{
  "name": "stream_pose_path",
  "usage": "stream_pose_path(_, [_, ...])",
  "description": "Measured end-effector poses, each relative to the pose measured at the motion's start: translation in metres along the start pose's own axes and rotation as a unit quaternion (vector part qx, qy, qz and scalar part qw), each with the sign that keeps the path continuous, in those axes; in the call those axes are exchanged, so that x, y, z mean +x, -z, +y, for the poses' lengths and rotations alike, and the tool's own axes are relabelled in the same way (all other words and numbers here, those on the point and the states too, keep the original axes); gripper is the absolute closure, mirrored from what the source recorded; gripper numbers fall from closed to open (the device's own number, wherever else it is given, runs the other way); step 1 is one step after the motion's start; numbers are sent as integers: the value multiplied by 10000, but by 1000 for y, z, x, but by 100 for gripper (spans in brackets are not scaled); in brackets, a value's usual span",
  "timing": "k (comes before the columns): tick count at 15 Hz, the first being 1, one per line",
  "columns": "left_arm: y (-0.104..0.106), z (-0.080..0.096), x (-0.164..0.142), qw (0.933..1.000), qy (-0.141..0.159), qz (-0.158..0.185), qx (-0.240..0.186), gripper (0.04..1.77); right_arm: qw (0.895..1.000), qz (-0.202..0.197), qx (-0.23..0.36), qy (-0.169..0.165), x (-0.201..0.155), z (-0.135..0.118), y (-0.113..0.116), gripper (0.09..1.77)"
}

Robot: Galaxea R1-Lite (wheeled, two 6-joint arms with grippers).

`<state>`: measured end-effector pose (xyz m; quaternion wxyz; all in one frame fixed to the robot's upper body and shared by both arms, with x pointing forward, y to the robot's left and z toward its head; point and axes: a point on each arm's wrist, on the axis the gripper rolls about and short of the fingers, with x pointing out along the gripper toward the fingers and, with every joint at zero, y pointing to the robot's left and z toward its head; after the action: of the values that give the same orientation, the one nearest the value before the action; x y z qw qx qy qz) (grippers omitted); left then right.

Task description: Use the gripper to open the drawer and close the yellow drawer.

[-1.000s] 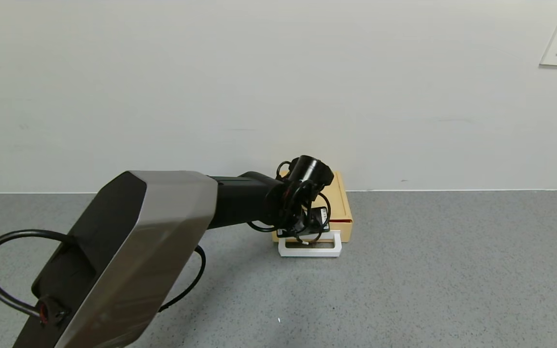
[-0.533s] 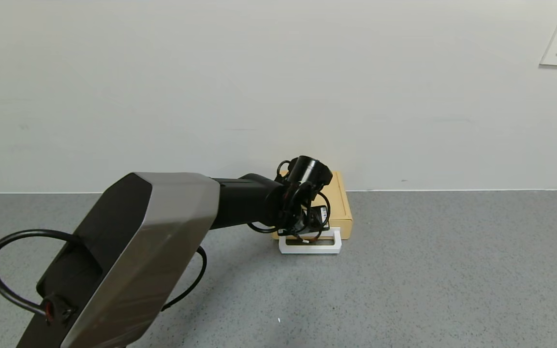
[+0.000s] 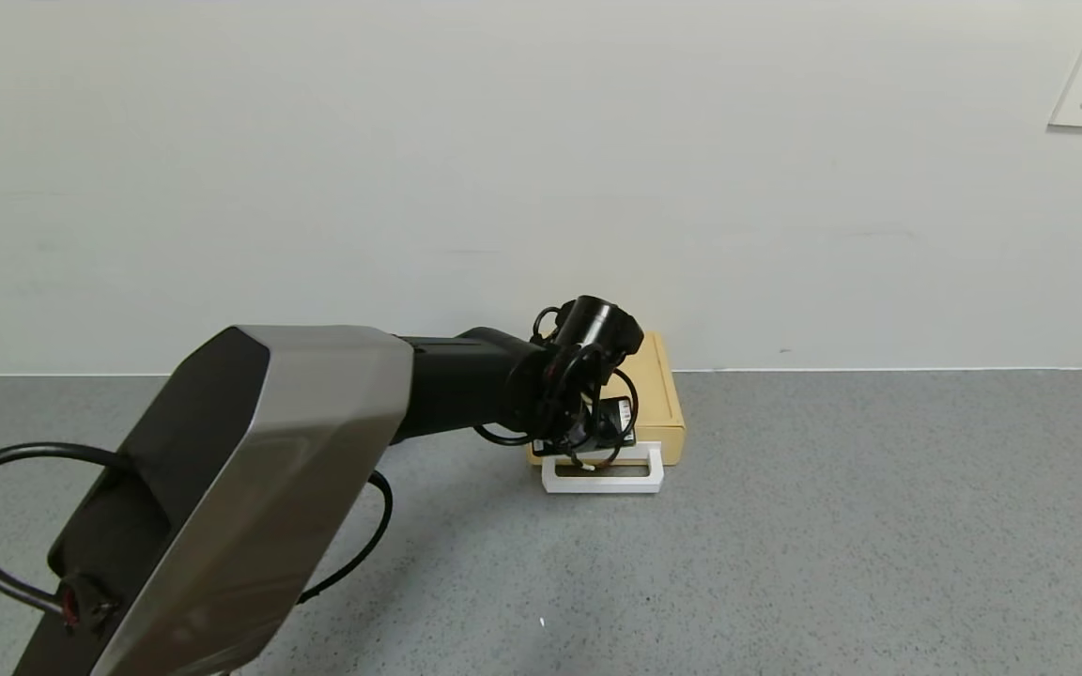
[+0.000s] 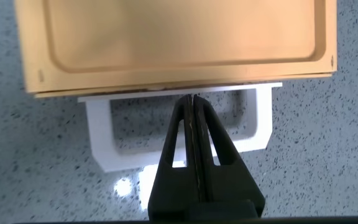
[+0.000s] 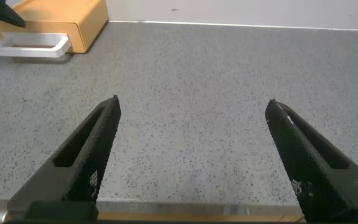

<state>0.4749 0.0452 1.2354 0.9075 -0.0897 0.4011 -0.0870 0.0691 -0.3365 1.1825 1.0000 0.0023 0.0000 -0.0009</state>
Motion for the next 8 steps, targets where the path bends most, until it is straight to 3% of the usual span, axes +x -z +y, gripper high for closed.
stream_pose_path(5, [-11, 7, -53, 9984, -231, 250, 455, 170, 10000, 0, 0, -2, 0, 0, 0, 15])
stream_pose_path(8, [-24, 17, -86, 9984, -212, 142, 507, 170, 10000, 2, -2, 0, 0, 0, 0, 15])
